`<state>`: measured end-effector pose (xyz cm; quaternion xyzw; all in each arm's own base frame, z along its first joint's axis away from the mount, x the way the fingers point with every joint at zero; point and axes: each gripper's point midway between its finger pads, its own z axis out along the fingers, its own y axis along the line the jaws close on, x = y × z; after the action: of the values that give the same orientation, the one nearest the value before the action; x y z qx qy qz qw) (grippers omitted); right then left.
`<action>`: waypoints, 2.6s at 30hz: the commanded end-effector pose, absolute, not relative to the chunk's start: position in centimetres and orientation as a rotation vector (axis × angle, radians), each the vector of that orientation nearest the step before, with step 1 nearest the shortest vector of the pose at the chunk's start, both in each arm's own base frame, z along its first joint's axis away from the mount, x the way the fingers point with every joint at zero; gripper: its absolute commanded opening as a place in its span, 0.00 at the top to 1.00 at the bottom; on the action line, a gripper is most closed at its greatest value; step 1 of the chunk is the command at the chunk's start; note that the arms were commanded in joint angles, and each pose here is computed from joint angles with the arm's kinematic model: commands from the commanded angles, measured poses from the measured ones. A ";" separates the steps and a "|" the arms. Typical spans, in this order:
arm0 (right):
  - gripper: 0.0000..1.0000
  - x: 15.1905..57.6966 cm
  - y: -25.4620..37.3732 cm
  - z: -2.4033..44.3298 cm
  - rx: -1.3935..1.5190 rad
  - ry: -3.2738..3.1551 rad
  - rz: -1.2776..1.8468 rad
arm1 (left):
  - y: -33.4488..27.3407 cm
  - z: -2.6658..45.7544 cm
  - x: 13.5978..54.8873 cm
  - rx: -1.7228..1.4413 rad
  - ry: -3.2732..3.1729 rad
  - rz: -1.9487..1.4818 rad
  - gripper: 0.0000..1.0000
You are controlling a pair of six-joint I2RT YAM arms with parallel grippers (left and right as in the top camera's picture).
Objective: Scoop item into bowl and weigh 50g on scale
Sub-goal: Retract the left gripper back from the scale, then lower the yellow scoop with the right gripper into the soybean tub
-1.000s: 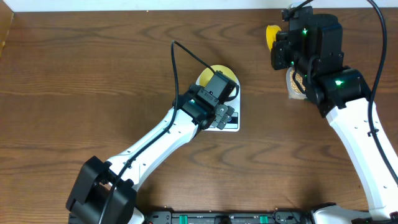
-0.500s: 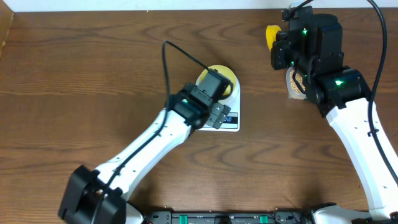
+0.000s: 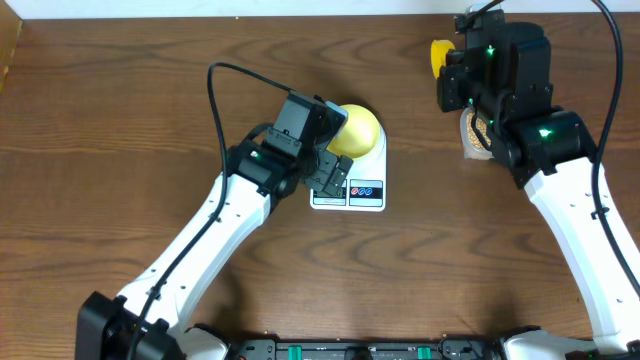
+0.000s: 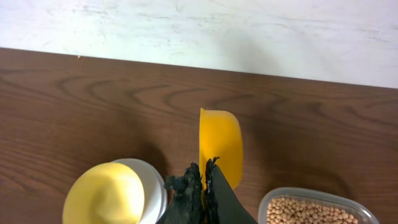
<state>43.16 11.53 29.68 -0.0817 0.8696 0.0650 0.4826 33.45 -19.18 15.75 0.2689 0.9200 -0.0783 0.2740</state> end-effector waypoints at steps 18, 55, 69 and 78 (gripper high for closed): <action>0.99 43.6 10.1 30.3 -0.176 2.107 0.116 | -16.9 20.3 32.5 0.804 2.338 -0.390 0.02; 0.99 43.6 7.9 29.8 -0.195 2.134 0.031 | -16.8 20.0 31.7 0.945 2.302 -0.406 0.02; 0.99 43.6 7.8 30.2 -0.201 2.133 0.081 | -16.8 20.0 31.7 0.936 2.305 -0.411 0.02; 0.99 43.4 6.9 29.5 -0.187 2.165 0.063 | -16.8 20.0 31.7 0.911 2.318 -0.419 0.02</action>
<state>43.09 7.48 28.42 -0.0784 0.8861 0.0282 0.4559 32.05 -16.79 19.65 0.3488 0.8747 -0.1506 0.3010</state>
